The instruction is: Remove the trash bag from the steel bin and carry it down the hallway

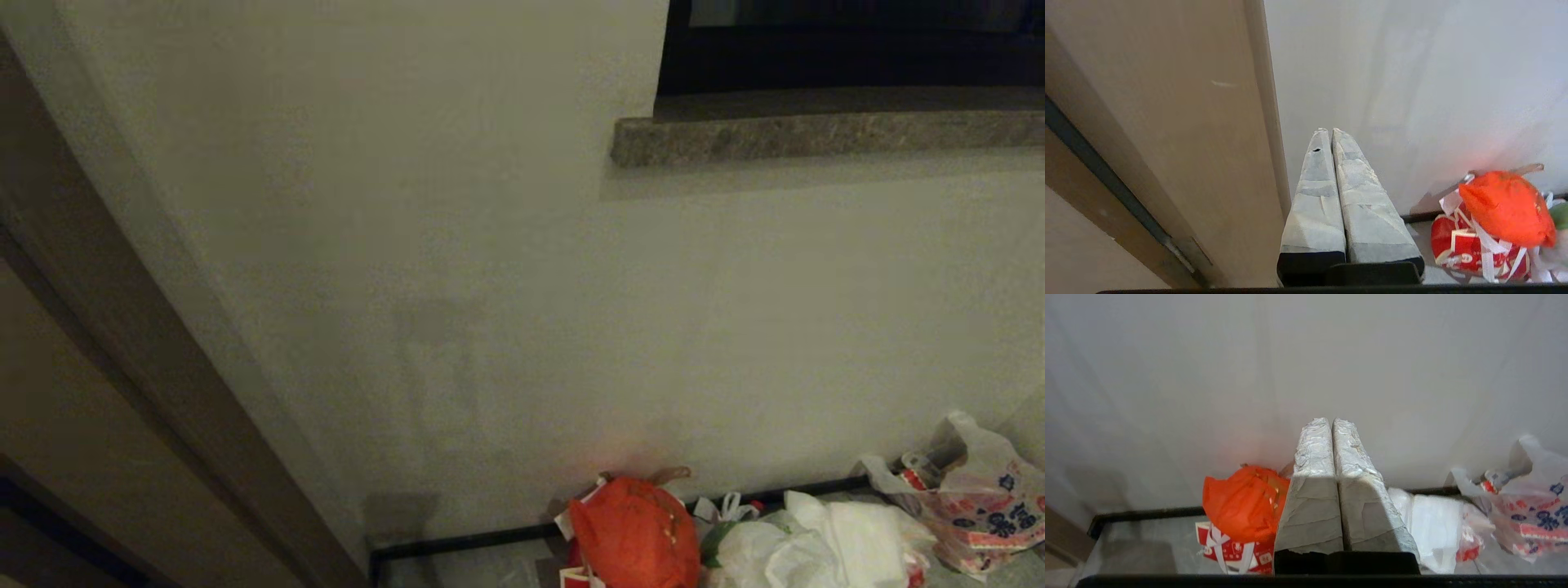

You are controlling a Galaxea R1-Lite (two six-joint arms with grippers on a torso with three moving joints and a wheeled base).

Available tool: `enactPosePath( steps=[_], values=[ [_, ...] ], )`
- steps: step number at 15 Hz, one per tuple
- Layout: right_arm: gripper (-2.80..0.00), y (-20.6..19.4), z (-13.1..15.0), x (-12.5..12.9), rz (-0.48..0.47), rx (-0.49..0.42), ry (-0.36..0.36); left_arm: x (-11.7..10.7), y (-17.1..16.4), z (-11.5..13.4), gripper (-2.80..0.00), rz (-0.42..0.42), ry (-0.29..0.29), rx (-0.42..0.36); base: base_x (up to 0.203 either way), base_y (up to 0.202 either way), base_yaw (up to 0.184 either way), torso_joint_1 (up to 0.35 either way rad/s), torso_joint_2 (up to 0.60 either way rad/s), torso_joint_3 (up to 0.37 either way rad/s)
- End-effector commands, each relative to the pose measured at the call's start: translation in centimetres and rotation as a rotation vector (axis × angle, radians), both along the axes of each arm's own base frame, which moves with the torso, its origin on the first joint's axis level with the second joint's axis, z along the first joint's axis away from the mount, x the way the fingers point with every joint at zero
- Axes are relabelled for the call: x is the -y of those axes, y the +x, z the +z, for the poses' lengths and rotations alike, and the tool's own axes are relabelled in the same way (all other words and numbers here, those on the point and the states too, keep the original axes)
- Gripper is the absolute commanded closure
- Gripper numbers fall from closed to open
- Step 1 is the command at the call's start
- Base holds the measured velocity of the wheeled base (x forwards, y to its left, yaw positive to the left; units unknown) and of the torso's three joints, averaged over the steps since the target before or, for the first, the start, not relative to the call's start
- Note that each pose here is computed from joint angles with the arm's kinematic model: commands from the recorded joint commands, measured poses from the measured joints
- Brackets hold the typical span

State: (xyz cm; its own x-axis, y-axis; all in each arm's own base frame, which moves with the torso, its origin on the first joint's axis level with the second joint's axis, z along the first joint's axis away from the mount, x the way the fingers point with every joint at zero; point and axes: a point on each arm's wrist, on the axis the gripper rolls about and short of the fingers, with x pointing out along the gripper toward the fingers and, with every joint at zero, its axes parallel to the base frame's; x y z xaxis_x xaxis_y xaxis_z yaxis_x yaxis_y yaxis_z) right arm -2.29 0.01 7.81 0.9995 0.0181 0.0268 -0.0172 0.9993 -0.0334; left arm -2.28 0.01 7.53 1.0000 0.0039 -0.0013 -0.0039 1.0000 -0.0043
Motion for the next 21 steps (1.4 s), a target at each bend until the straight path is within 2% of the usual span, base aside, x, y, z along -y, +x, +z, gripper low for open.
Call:
enactPosePath(
  steps=[1, 11, 16, 21],
  values=[
    [0.00, 0.12, -0.37, 0.00, 0.000, -0.014, -0.001, 0.00, 0.01, -0.05, 0.00, 0.001, 0.000, -0.002, 0.000, 0.000, 0.000, 0.002, 0.00, 0.206],
    [0.00, 0.12, -0.37, 0.00, 0.000, -0.014, -0.001, 0.00, 0.01, -0.05, 0.00, 0.001, 0.001, -0.002, 0.000, 0.000, 0.000, 0.003, 0.00, 0.194],
    [0.00, 0.12, -0.37, 0.00, -0.001, -0.015, 0.001, 0.00, 0.01, -0.05, 0.00, 0.001, 0.001, -0.002, 0.000, 0.000, 0.000, 0.001, 0.00, 0.020],
    [0.00, 0.12, -0.37, 0.00, -0.001, -0.015, 0.001, 0.00, 0.01, -0.05, 0.00, 0.001, 0.003, -0.002, 0.000, 0.000, 0.000, 0.002, 0.00, -0.132]
  ],
)
